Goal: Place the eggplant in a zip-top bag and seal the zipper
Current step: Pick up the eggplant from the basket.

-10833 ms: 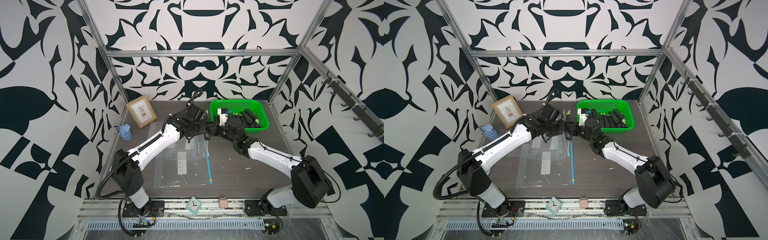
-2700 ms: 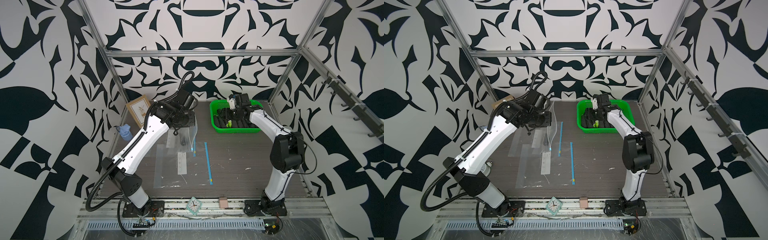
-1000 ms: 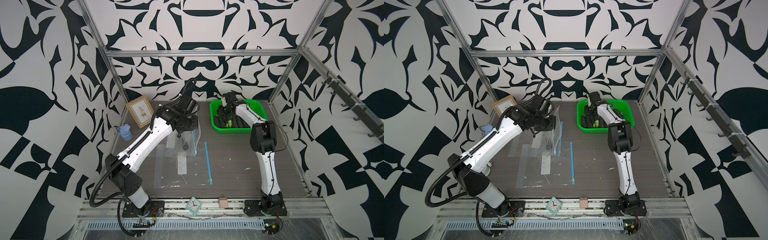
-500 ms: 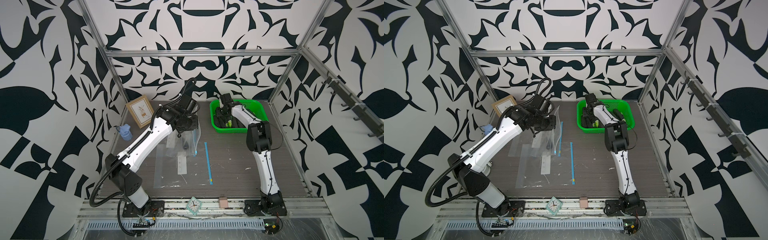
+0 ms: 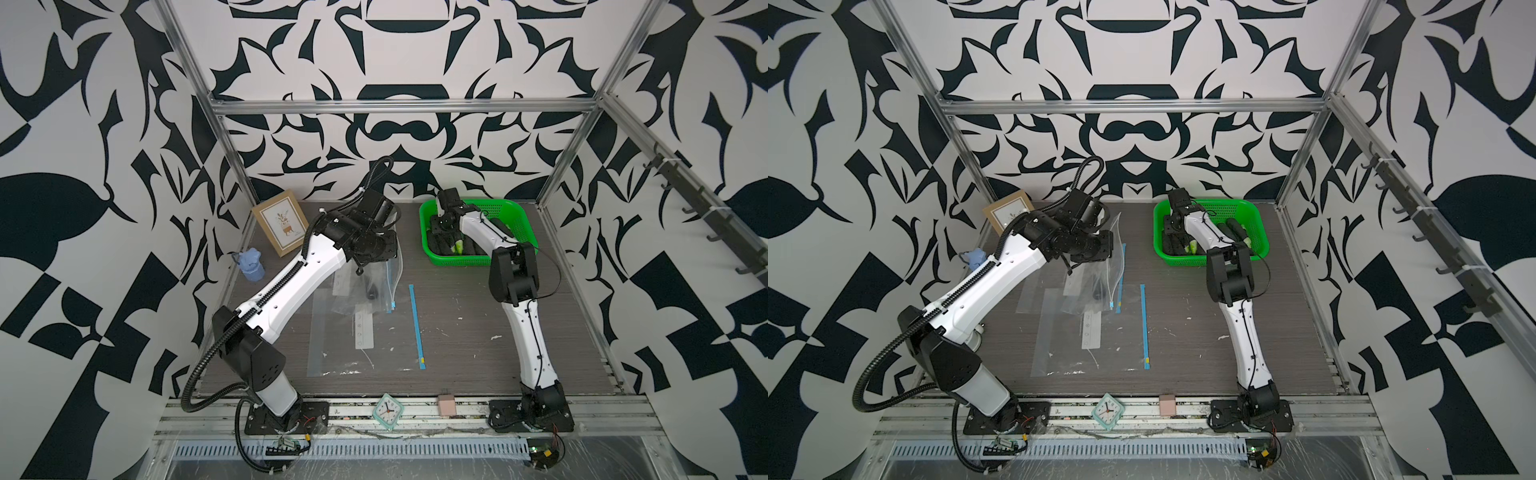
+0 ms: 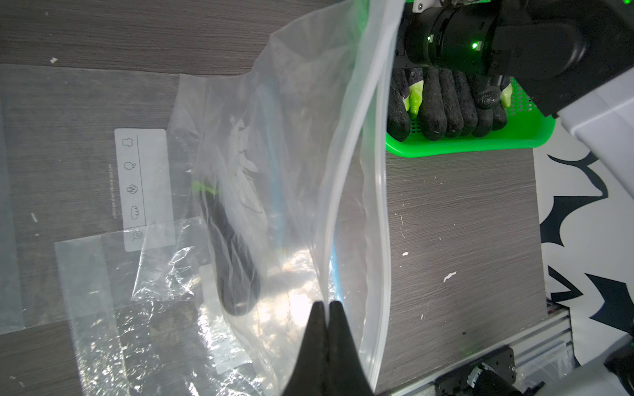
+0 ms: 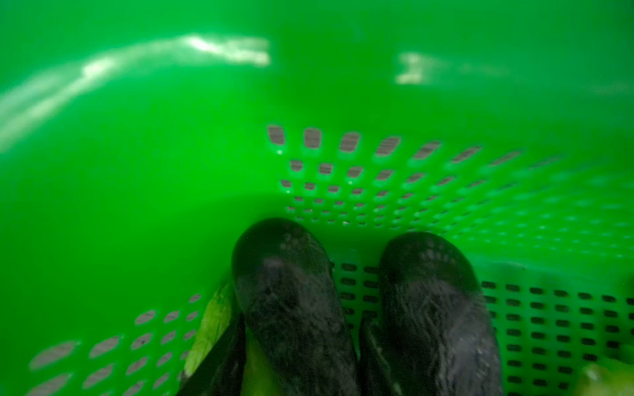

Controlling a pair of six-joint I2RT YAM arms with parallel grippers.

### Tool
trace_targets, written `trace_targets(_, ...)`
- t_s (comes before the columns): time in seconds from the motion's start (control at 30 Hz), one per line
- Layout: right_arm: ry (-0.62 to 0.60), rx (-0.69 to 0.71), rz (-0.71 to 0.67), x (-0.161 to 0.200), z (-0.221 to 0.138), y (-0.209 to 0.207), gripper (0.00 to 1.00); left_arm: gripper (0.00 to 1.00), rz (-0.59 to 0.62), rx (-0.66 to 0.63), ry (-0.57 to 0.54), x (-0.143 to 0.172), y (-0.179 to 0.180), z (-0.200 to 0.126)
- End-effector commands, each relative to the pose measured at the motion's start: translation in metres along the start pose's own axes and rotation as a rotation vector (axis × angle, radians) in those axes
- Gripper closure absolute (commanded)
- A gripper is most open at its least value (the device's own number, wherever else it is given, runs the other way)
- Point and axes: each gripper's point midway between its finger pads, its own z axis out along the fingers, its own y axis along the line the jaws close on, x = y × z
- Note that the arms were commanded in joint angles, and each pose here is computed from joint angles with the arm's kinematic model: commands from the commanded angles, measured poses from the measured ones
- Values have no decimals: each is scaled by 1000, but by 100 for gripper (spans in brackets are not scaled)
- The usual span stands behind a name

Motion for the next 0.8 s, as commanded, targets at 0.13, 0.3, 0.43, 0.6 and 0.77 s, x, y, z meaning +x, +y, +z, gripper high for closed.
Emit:
trace_targets(0.13,-57,-21,-1,-13,-13,7,56,100,-14,4,9,1,0,3)
trace_targets(0.3,-157,-39,5,-36,-47,9,76,100,-20,12,7,1,0,3)
trace_targets(0.43,-239,-56,6,-57,-86,11,81,100,-42,30,1,1,-3,4)
trace_targets(0.6,-279,-67,7,-66,-112,11,83,100,-65,66,-4,2,-7,6)
trace_targets(0.77,-287,-55,12,-63,-115,5,84,100,-72,70,0,5,-6,6)
